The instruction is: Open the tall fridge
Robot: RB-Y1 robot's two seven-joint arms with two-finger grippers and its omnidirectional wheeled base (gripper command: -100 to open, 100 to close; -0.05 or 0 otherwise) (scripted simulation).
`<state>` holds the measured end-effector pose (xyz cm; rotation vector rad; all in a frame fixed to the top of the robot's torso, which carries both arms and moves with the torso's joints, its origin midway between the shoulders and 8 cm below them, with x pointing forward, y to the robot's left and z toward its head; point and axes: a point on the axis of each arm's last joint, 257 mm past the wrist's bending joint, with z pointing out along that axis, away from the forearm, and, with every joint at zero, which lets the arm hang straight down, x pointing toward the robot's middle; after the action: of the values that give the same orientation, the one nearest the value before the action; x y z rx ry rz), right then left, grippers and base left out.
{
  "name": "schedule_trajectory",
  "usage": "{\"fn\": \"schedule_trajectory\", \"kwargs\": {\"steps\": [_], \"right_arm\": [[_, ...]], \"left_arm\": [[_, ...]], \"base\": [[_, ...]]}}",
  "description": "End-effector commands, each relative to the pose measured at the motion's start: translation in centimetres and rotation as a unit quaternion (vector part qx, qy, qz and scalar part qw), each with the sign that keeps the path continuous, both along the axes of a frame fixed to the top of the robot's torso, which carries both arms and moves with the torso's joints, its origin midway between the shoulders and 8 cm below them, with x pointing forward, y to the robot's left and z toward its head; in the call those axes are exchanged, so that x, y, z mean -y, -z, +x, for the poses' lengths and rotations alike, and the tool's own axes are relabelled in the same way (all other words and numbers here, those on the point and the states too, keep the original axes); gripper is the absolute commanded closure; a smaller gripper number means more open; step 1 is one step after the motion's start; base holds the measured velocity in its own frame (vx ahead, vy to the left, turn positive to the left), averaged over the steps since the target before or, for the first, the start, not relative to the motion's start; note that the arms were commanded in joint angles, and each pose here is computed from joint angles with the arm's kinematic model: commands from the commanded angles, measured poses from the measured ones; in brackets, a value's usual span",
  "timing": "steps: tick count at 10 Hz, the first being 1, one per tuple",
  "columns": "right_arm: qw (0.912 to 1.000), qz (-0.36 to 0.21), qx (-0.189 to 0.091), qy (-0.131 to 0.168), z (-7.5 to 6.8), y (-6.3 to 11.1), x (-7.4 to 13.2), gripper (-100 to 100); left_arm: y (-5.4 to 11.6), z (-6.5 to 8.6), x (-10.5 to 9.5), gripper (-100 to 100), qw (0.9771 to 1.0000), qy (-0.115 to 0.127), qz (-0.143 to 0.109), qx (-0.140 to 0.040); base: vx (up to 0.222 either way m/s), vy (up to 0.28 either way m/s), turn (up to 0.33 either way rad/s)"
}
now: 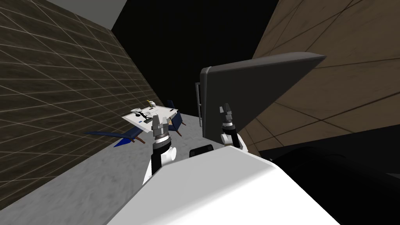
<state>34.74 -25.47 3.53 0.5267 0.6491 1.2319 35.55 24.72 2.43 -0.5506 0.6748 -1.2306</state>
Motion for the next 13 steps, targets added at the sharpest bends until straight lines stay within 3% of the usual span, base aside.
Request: {"fn": "schedule_trajectory", "kwargs": {"steps": [1,9,10,13], "right_arm": [[1.0000,0.000,0.000,0.000,0.0,0.0,0.0,0],[1.0000,0.000,0.000,0.000,0.0,0.0,0.0,0],[0.9998,-0.019,-0.009,-0.002,0.3,0.4,-0.5,-100],[0.9963,-0.076,-0.042,0.001,1.6,2.2,-1.6,-100]], "left_arm": [[0.0,0.0,0.0,0,1.0000,0.000,0.000,0.000],[0.0,0.0,0.0,0,1.0000,0.000,0.000,0.000],[0.0,0.0,0.0,0,1.0000,0.000,0.000,0.000],[0.0,0.0,0.0,0,1.0000,0.000,0.000,0.000]], "base": [[0.000,0.000,0.000],[0.000,0.000,0.000],[0.009,0.005,0.012],[0.010,0.016,0.026]]}}
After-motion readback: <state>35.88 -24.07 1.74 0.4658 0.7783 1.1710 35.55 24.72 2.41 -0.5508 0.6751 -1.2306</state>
